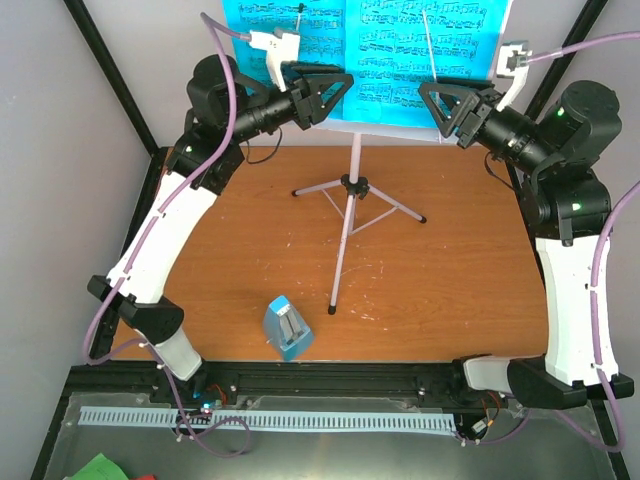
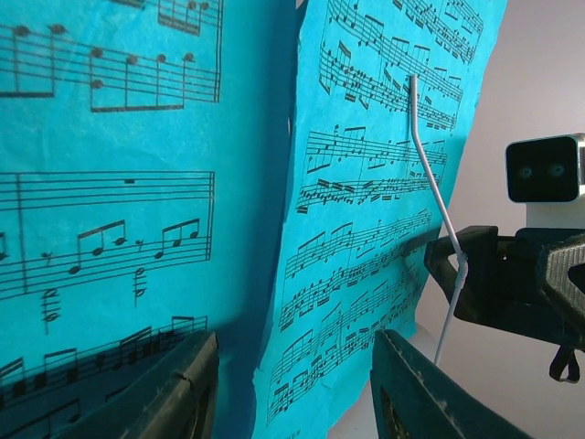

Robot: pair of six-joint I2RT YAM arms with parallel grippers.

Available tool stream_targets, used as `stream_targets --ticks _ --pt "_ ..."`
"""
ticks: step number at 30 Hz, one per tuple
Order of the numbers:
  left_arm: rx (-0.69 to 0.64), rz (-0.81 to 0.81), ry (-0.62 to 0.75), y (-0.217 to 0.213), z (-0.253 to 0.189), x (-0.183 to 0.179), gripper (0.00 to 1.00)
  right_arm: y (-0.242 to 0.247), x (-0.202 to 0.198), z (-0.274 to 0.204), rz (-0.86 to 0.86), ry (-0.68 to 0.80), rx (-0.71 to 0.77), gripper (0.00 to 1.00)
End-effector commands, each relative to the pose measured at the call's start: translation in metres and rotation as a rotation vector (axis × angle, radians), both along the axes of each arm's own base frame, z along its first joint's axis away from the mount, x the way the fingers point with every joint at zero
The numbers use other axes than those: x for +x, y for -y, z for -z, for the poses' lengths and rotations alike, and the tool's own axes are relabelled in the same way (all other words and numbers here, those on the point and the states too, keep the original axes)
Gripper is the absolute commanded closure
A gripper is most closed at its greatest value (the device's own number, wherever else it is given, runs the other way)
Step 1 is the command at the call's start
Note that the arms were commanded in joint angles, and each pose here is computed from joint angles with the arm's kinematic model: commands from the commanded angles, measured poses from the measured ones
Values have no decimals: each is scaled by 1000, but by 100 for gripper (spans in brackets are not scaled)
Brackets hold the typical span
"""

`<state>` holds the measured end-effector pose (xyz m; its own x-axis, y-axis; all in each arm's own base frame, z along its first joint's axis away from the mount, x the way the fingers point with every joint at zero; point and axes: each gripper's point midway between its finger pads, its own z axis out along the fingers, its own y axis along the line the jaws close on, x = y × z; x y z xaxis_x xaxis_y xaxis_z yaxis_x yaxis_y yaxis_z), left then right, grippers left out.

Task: Pack up the instrument practice props

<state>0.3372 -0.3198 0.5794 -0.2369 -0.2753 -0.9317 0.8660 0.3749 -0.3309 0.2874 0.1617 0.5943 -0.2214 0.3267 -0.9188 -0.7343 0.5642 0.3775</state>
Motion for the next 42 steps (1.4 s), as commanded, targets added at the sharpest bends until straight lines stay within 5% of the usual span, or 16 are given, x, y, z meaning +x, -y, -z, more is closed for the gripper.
stream_targets --ticks 1,15,32,35,38,42 --pt "-44 48 43 6 -21 -13 54 -3 -6 -14 -6 51 2 43" --pt "-53 80 50 21 -21 -11 63 -7 -1 -15 -12 61 -3 46" --pt "-83 118 66 25 -27 -14 93 -9 9 -21 -3 90 13 58" --pt "-84 117 68 25 -28 -15 97 -9 11 -21 2 95 14 65" --pt "-84 115 65 24 -28 -14 98 -10 10 -22 -7 110 13 84" --pt "-85 114 61 24 -27 -14 100 -10 9 -21 -11 129 16 97"
